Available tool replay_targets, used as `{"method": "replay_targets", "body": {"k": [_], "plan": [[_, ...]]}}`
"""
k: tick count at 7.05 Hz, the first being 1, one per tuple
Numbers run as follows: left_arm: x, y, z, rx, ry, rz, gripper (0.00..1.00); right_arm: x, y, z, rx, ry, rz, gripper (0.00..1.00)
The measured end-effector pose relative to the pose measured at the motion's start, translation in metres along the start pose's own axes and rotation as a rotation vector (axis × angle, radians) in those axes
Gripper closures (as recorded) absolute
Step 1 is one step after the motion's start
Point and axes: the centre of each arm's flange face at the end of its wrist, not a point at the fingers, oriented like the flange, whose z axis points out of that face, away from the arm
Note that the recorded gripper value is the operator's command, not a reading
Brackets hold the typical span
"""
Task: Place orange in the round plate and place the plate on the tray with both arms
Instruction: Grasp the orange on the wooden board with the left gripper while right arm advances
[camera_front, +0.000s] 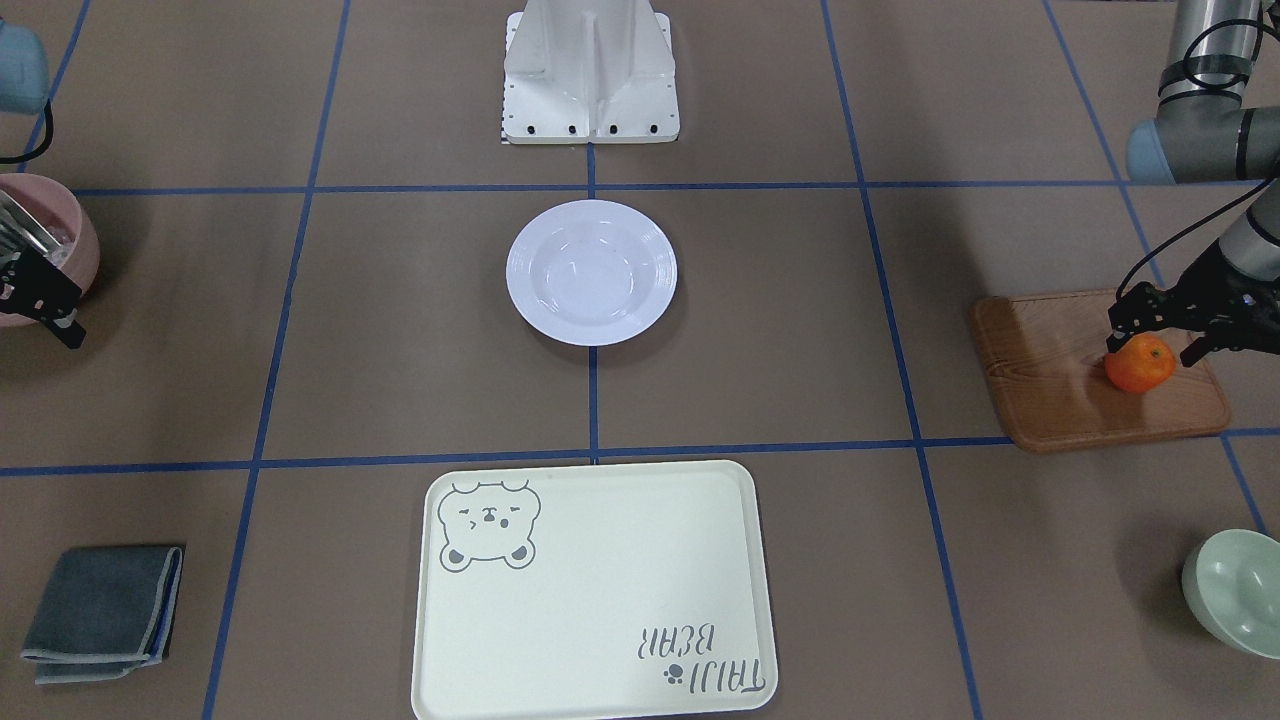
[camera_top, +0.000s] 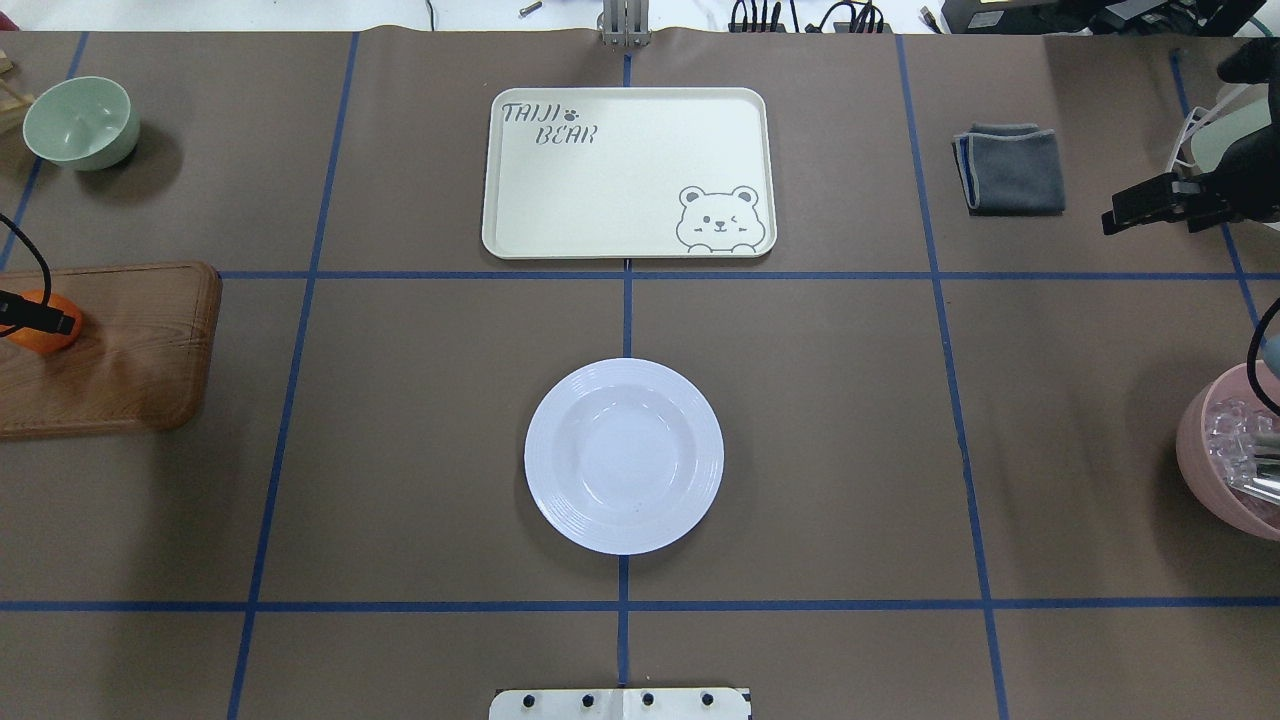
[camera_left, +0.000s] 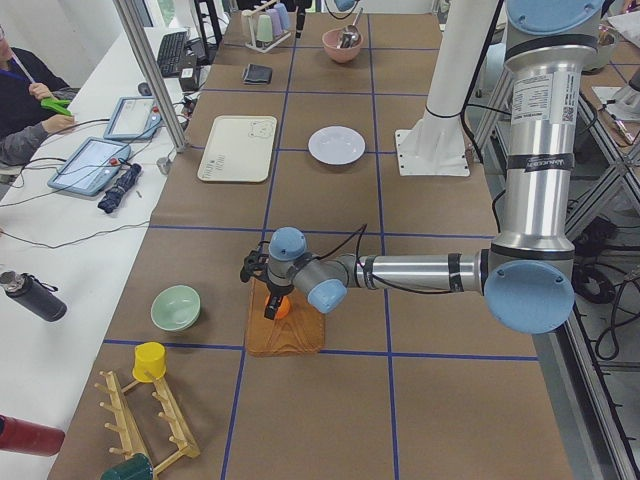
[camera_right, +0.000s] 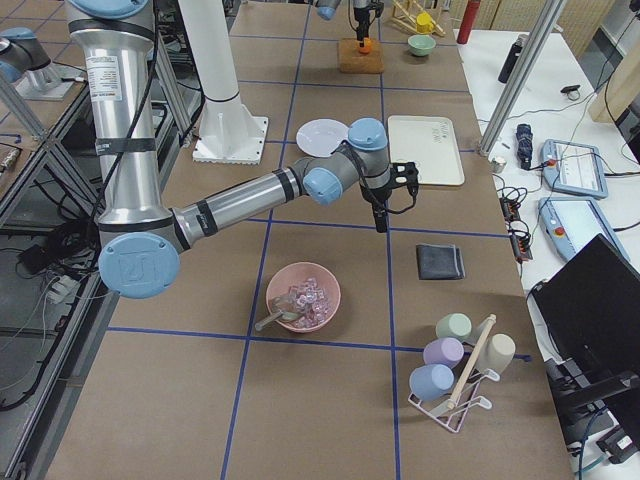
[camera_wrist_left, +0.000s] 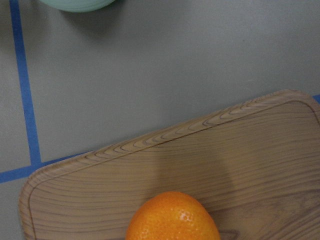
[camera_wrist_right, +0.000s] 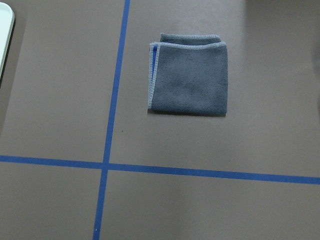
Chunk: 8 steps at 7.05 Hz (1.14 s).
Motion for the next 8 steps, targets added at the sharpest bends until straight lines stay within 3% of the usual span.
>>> {"method": "replay_targets", "body": {"k": [1, 2, 3, 5, 8], "plan": [[0.000, -0.002, 0.007, -0.006, -0.007, 0.003, 0.25, 0.000, 0.000, 0.001, -0.001, 0.001, -0.001, 0.00], [0.000, -0.003, 0.010, -0.004, -0.015, 0.006, 0.83, -0.001, 0.000, 0.001, -0.002, 0.001, -0.001, 0.00], [0.000, -0.004, 0.011, 0.002, -0.017, 0.011, 1.00, -0.001, 0.000, 0.002, -0.002, 0.002, -0.002, 0.00], [0.016, -0.012, -0.001, 0.016, 0.014, 0.029, 1.00, -0.002, 0.001, 0.003, -0.003, -0.001, -0.005, 0.00], [0.114, -0.069, -0.077, 0.022, 0.078, -0.071, 1.00, -0.017, 0.006, 0.013, 0.008, -0.037, -0.006, 0.00]]}}
